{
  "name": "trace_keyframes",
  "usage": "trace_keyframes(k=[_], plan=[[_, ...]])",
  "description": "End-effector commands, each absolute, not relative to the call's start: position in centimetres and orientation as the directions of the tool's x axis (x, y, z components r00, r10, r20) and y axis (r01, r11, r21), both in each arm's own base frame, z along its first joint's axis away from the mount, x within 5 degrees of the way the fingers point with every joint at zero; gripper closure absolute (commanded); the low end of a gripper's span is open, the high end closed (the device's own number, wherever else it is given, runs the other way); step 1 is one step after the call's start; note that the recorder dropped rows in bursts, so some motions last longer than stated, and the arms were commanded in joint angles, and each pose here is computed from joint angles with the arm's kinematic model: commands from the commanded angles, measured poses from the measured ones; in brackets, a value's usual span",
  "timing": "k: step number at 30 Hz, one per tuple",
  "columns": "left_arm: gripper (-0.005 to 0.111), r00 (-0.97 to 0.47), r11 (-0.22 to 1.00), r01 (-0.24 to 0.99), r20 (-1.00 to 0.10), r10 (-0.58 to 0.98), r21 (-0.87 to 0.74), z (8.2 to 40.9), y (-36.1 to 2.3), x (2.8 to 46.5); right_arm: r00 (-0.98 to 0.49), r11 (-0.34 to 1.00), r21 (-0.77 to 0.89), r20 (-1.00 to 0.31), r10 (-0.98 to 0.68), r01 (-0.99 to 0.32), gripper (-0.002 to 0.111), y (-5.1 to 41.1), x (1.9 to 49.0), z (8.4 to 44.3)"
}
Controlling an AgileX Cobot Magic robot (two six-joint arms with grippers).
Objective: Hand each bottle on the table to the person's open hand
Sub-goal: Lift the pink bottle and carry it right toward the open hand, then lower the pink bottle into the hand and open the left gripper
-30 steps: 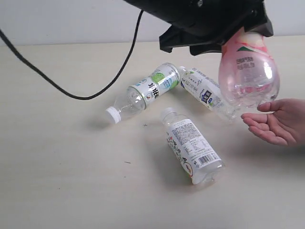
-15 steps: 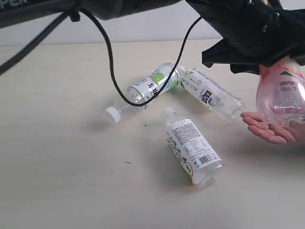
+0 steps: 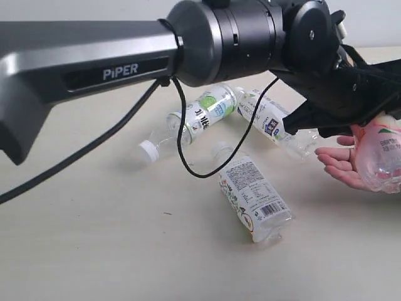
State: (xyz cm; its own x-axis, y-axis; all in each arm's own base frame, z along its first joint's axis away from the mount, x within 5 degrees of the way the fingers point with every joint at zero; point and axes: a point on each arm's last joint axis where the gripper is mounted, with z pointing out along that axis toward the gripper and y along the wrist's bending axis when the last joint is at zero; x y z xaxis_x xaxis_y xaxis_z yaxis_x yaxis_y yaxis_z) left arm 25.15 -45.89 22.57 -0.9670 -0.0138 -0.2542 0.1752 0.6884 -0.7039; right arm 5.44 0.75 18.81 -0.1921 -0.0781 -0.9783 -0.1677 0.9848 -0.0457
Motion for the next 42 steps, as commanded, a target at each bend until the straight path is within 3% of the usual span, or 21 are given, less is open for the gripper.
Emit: trace_keyframes(k=[1, 8, 35, 38, 42], plan=[[0.107, -0.971, 0.689, 0.164, -0.238, -0.012, -0.706, 20.9, -46.6, 25.2, -0.182, 0.984, -0.049, -0.980, -0.080, -0.169, 0.108, 0.7, 5.4, 18.8], [0.107, -0.977, 0.686, 0.145, -0.213, -0.016, -0.713, 19.1, -47.0, 25.3, -0.182, 0.984, -0.049, -0.980, -0.080, -0.169, 0.108, 0.7, 5.4, 18.8], [0.106, -0.973, 0.673, 0.196, -0.228, 0.041, -0.713, 18.7, -47.2, 25.1, -0.182, 0.984, -0.049, -0.980, -0.080, -0.169, 0.108, 0.7, 5.4, 18.8], [0.098, -0.981, 0.680, 0.167, -0.192, 0.039, -0.714, 17.6, -47.4, 25.0, -0.182, 0.984, -0.049, -0.980, -0.080, -0.169, 0.108, 0.7, 5.4, 18.8], [0.072, -0.990, 0.662, 0.122, -0.136, 0.031, -0.739, 16.7, -47.7, 24.8, -0.182, 0.984, -0.049, -0.980, -0.080, -0.169, 0.108, 0.7, 5.4, 18.8]])
